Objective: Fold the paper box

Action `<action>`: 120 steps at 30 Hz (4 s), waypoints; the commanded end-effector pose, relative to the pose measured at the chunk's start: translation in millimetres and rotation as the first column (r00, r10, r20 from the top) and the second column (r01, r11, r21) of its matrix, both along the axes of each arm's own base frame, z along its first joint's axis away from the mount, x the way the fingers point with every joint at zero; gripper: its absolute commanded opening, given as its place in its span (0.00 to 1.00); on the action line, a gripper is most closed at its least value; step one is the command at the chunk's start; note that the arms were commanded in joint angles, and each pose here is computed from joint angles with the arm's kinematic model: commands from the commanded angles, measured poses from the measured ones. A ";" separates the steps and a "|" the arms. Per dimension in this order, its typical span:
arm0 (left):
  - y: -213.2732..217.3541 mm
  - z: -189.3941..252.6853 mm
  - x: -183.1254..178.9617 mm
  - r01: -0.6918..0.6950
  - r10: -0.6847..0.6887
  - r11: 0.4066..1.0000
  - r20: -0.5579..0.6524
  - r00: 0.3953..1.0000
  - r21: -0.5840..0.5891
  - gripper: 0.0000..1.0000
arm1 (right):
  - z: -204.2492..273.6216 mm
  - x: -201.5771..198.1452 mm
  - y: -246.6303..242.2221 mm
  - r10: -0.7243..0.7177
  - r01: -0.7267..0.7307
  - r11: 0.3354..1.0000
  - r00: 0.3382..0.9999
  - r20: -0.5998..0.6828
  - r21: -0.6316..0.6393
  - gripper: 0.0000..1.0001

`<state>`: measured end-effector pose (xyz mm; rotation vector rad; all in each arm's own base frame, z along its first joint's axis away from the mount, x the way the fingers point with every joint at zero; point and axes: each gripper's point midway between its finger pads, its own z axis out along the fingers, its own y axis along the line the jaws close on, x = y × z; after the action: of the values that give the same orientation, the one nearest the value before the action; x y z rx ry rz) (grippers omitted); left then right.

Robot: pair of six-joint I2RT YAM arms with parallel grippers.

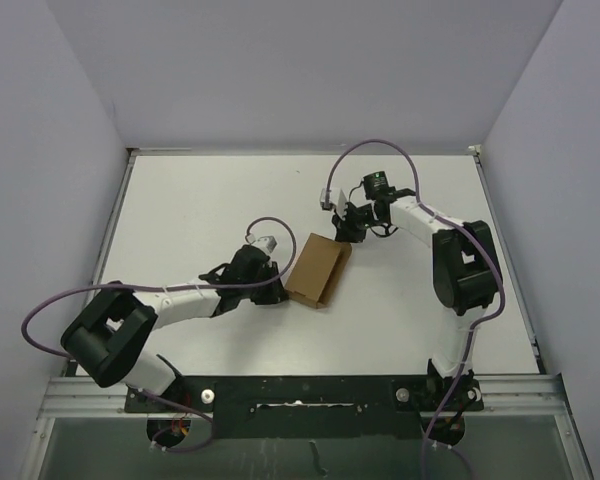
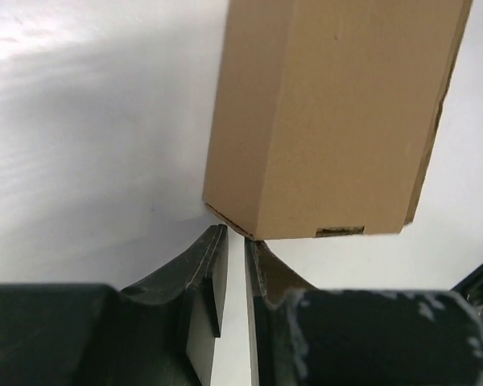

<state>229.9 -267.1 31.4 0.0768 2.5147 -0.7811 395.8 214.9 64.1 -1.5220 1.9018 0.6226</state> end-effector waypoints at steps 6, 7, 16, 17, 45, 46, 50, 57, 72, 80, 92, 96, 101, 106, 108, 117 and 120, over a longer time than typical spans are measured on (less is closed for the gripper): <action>6.1 34.1 56.8 -0.012 0.016 0.999 0.113 0.993 -0.039 0.16 | 26.7 -31.1 -1.2 0.077 -0.079 0.996 0.996 0.039 0.042 0.00; 6.4 35.5 60.4 -0.009 0.013 0.999 0.114 0.993 -0.037 0.17 | 28.9 -35.2 -2.6 0.079 -0.081 0.996 0.996 0.041 0.043 0.00; -7.4 41.8 102.9 0.057 -0.054 0.998 0.116 0.992 -0.022 0.20 | 23.3 -95.1 -19.7 0.112 -0.112 0.994 0.993 -0.026 0.016 0.00; -10.1 40.6 107.1 0.069 -0.066 0.997 0.115 0.991 -0.019 0.20 | 20.2 -102.4 -22.5 0.118 -0.117 0.993 0.992 -0.036 0.007 0.00; 18.8 102.7 103.6 0.011 0.011 0.993 0.187 0.982 -0.117 0.67 | 68.8 -191.5 -26.8 0.381 -0.411 0.900 0.903 0.197 0.144 0.38; 20.6 108.3 95.7 -0.008 0.039 0.987 0.196 0.980 -0.161 0.70 | 67.5 -197.4 -25.7 0.413 -0.448 0.884 0.882 0.226 0.134 0.44; 23.3 97.1 67.2 -0.111 0.166 0.934 0.138 0.976 -0.341 0.81 | 63.7 -216.0 -19.8 0.527 -0.581 0.811 0.779 0.340 0.073 0.58; 1.1 92.1 47.9 -0.346 0.381 0.827 -0.011 0.924 -0.443 0.97 | 43.6 -229.7 -15.0 0.637 -0.669 0.743 0.702 0.318 -0.010 0.52; -25.7 59.8 65.2 -0.581 0.555 0.722 -0.187 0.811 -0.376 0.97 | 31.3 -227.9 -24.1 0.652 -0.667 0.743 0.702 0.286 -0.054 0.47; -25.3 36.2 69.3 -0.639 0.598 0.716 -0.227 0.769 -0.279 0.85 | 27.9 -228.4 -24.6 0.658 -0.672 0.739 0.700 0.278 -0.057 0.46; -26.7 10.2 69.8 -0.651 0.598 0.718 -0.262 0.758 -0.246 0.65 | 22.3 -227.1 -24.1 0.669 -0.678 0.731 0.689 0.278 -0.079 0.45; -23.4 5.5 69.2 -0.657 0.602 0.714 -0.269 0.752 -0.240 0.62 | 18.6 -232.5 -21.2 0.696 -0.703 0.705 0.659 0.285 -0.096 0.45; -21.2 3.9 69.2 -0.661 0.604 0.710 -0.273 0.749 -0.242 0.60 | 9.2 -233.8 -20.4 0.730 -0.721 0.676 0.626 0.276 -0.153 0.45; -20.1 5.0 69.9 -0.662 0.604 0.707 -0.274 0.749 -0.249 0.58 | 3.8 -229.7 -23.2 0.740 -0.716 0.668 0.610 0.283 -0.204 0.44; -19.1 4.4 70.0 -0.663 0.604 0.707 -0.275 0.748 -0.249 0.57 | 1.6 -228.8 -24.6 0.747 -0.718 0.660 0.600 0.286 -0.220 0.44; -18.8 1.7 68.9 -0.659 0.598 0.710 -0.283 0.750 -0.248 0.55 | -6.6 -212.1 -18.4 0.740 -0.677 0.672 0.602 0.300 -0.298 0.37; -18.9 2.3 70.1 -0.658 0.595 0.710 -0.285 0.751 -0.252 0.54 | -8.4 -205.8 -15.7 0.735 -0.658 0.678 0.604 0.307 -0.328 0.36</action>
<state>295.7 -289.7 43.4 -0.9534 2.2738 -0.9420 173.8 191.8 55.2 -2.3503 0.9970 0.4805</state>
